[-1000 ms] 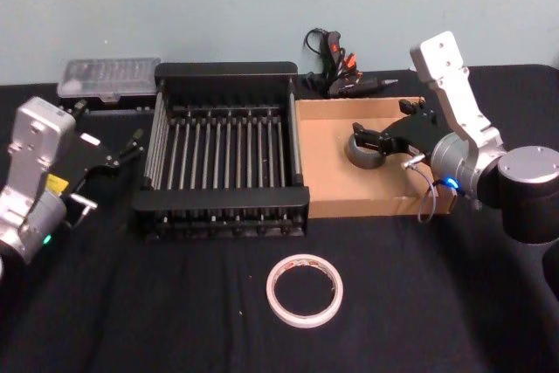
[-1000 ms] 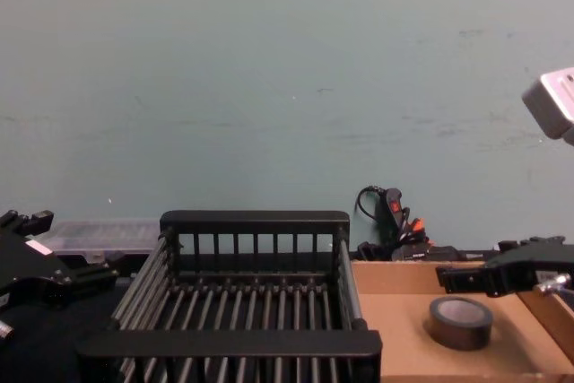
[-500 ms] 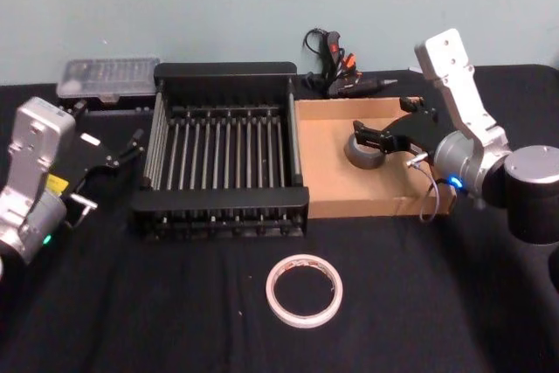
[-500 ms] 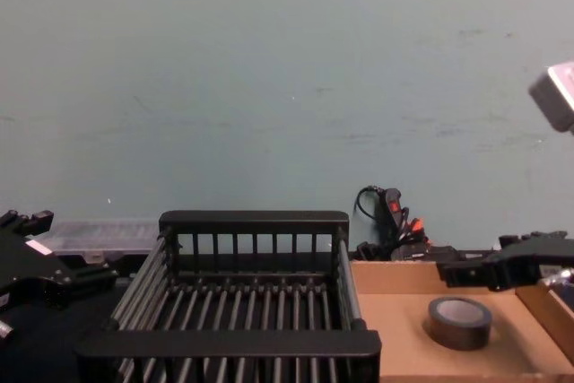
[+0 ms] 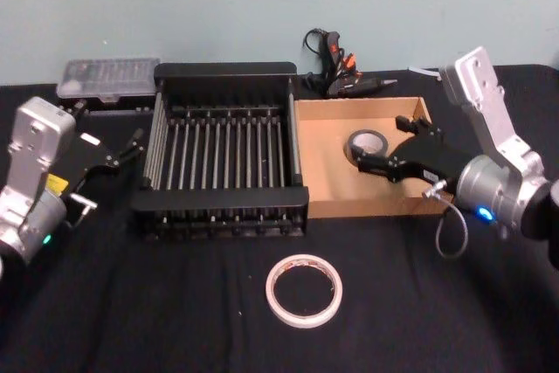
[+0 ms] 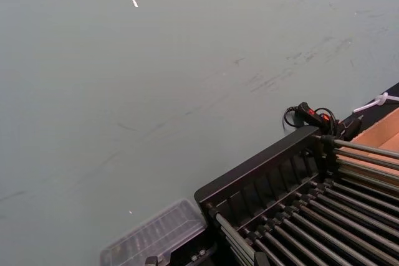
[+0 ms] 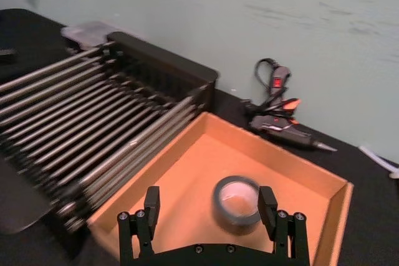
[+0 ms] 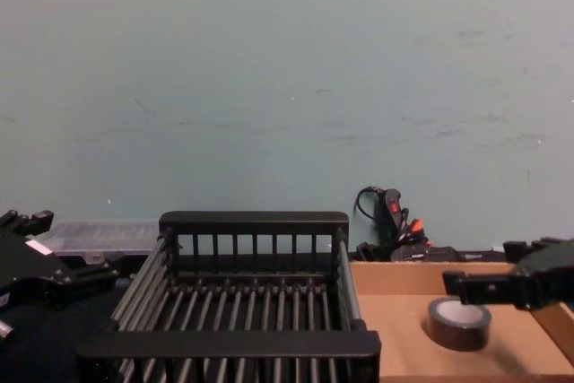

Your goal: Pick up the white tape and place it into the black box , Pick up the silver tape and place it into the brown box.

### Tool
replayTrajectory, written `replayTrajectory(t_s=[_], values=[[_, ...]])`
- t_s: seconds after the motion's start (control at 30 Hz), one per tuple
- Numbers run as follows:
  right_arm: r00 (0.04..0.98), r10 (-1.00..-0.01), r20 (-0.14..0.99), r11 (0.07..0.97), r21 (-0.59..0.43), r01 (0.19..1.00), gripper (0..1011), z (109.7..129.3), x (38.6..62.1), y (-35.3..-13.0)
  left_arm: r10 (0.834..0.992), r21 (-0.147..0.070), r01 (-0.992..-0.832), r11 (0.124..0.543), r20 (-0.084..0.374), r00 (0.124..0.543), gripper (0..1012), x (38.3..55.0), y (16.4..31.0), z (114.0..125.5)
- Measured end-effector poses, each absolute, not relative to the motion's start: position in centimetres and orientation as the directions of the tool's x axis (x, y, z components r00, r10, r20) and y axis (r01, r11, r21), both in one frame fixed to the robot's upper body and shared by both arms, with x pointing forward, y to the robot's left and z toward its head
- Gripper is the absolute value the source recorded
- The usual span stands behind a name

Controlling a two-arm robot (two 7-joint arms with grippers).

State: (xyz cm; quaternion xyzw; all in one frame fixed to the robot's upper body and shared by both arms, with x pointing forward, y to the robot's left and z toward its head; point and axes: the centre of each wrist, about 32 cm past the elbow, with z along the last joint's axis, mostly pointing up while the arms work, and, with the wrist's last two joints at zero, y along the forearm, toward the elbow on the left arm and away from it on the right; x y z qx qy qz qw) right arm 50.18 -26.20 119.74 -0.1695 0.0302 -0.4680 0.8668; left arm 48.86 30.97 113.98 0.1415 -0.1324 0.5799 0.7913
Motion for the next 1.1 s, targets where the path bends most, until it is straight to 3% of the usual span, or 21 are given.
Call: replayTrajectory(t_s=[0.33,0.63,1.1], values=[[0.633,-0.768,0.099,0.575,-0.327,0.75,1002,119.4,46.5,-26.7,0.88,0.07,-0.955,0.287,0.374,0.292,1001,48.9,31.0,114.0],[0.695,-0.709,0.119,0.624,-0.354,0.697,1002,117.6,43.5,-26.3,0.88,0.07,-0.955,0.287,0.374,0.292,1001,48.9,31.0,114.0],[0.76,-0.637,0.129,0.664,-0.409,0.626,1002,115.7,41.8,-24.3,0.88,0.07,-0.955,0.287,0.374,0.292,1001,48.9,31.0,114.0]])
